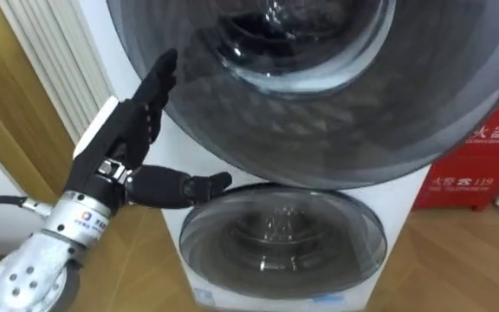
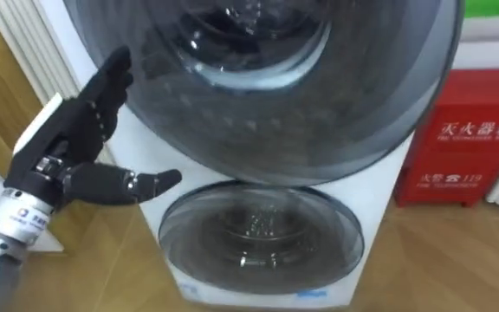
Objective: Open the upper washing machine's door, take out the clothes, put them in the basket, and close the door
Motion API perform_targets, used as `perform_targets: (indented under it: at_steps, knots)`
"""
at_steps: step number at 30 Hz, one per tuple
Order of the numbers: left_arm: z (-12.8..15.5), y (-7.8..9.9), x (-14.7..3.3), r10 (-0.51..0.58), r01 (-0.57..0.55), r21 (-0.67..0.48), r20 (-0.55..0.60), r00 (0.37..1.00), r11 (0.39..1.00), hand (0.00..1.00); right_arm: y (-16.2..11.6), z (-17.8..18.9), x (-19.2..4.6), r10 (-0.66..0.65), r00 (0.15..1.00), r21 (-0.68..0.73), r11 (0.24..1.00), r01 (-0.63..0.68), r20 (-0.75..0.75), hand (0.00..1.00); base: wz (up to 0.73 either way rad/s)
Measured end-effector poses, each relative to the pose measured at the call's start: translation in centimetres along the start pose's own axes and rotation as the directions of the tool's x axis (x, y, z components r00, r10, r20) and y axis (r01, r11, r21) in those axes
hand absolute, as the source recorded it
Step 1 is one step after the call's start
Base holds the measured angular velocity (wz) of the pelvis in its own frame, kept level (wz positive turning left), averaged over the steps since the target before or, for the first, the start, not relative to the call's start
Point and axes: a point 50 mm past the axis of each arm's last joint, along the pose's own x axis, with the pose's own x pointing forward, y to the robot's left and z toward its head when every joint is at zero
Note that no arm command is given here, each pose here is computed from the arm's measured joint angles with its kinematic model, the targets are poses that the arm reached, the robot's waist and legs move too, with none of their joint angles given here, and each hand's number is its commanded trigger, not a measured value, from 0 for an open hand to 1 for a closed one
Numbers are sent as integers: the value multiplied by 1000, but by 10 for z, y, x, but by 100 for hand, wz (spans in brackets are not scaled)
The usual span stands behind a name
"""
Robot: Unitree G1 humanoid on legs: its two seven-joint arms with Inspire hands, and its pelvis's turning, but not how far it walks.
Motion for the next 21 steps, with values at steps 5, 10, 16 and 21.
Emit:
perform_targets:
  at_steps: [5, 10, 16, 21]
  knots:
    - [-8, 2, 1, 13, -14, -26, -64, 998, 1000, 0, 0, -6, -1, 3, 1000, 11, 1000, -3, -25, 0, 30]
    - [-13, 2, 1, 14, -20, -69, -91, 996, 997, 0, 3, -9, -3, 14, 999, 14, 1000, -14, -36, 0, 0]
    - [-35, 1, -3, 35, -55, -113, -171, 985, 992, 0, 3, -10, -3, 14, 999, 26, 1000, -12, -44, 0, -10]
    - [-77, -7, -24, 62, -123, -166, -333, 941, 978, 0, 3, -9, -3, 14, 999, 62, 998, -11, -40, 0, -4]
